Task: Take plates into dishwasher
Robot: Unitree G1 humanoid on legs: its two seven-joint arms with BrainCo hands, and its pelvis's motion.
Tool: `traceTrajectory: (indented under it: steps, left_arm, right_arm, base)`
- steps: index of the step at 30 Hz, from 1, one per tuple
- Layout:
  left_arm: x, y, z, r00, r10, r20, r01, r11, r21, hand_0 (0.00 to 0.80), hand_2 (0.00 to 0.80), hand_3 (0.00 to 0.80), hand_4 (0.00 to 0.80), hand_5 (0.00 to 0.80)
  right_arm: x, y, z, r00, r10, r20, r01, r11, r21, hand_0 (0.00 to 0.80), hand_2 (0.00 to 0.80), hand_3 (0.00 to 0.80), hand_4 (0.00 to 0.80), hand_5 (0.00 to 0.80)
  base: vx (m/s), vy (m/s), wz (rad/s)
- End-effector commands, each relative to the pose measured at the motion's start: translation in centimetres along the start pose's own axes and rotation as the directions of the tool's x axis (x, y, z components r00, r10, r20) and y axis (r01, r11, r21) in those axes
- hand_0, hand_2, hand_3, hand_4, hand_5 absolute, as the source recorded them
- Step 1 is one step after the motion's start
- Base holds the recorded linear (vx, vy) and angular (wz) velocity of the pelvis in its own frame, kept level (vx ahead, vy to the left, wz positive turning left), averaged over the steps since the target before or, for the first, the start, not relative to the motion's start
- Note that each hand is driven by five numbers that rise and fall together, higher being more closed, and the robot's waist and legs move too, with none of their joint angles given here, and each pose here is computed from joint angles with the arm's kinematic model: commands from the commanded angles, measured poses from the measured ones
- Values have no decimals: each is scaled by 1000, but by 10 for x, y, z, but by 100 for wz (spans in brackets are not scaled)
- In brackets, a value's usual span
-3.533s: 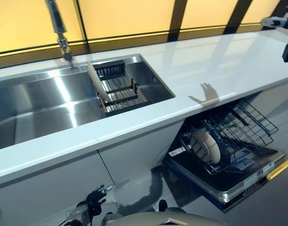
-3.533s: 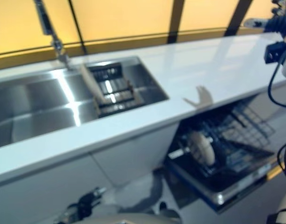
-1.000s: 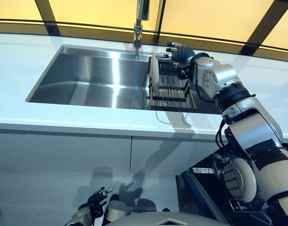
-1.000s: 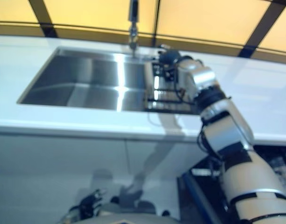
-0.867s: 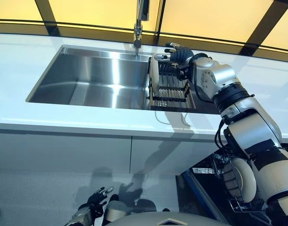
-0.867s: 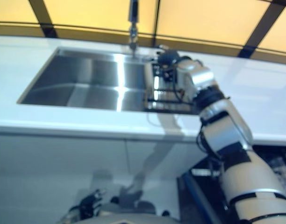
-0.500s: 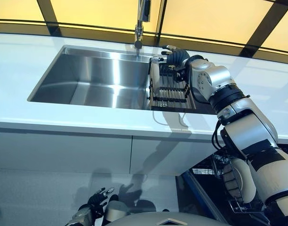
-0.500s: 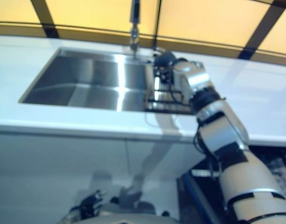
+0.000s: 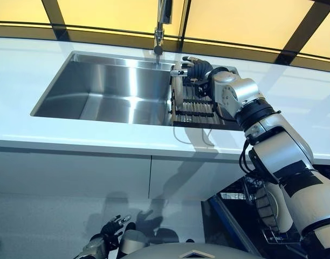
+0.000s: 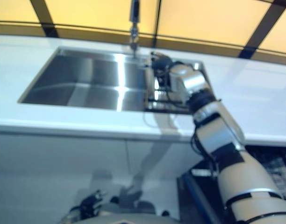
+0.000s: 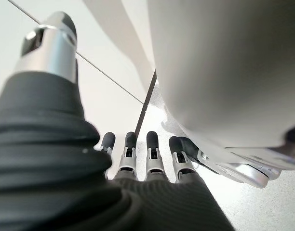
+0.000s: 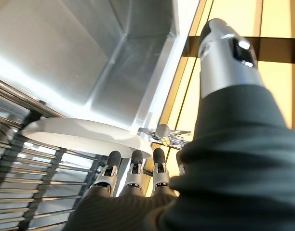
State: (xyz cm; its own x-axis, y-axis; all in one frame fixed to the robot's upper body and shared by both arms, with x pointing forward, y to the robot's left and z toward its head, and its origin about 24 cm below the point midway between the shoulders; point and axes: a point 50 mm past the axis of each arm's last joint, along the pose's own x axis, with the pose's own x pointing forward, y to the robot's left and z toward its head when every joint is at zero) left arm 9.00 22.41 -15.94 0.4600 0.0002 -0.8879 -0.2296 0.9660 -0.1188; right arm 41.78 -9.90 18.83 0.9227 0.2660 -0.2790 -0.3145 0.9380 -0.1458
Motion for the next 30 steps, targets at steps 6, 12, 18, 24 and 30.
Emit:
traceTrajectory:
  steps: [6, 12, 18, 24, 30]
  left_arm:
    - [7, -7, 27, 997, -16, 71, 13, 999, 30, 0, 0, 0, 0, 0]
    - [7, -9, 30, 995, -31, 91, 29, 999, 20, 0, 0, 0, 0, 0]
    - [8, -11, 36, 993, -43, 113, 43, 999, 2, 0, 0, 0, 0, 0]
    - [10, -17, 43, 989, -55, 141, 58, 998, -22, 0, 0, 0, 0, 0]
    - [10, -20, 45, 986, -65, 150, 71, 997, -34, 0, 0, 0, 0, 0]
  right_arm:
    - [-3, -7, 27, 996, -72, 54, 76, 995, -64, 0, 0, 0, 0, 0]
    - [-2, -7, 21, 996, -82, 33, 84, 995, -59, 0, 0, 0, 0, 0]
    - [-2, -5, 17, 995, -100, 19, 101, 993, -59, 0, 0, 0, 0, 0]
    - [-2, -4, 22, 992, -120, 32, 121, 991, -64, 0, 0, 0, 0, 0]
    - [-2, -4, 23, 991, -134, 14, 134, 988, -69, 0, 0, 0, 0, 0]
  base:
    - [-22, 3, 0]
    - [-31, 9, 0]
    - [-58, 13, 0]
    - [-78, 19, 1]
    - [-28, 18, 4]
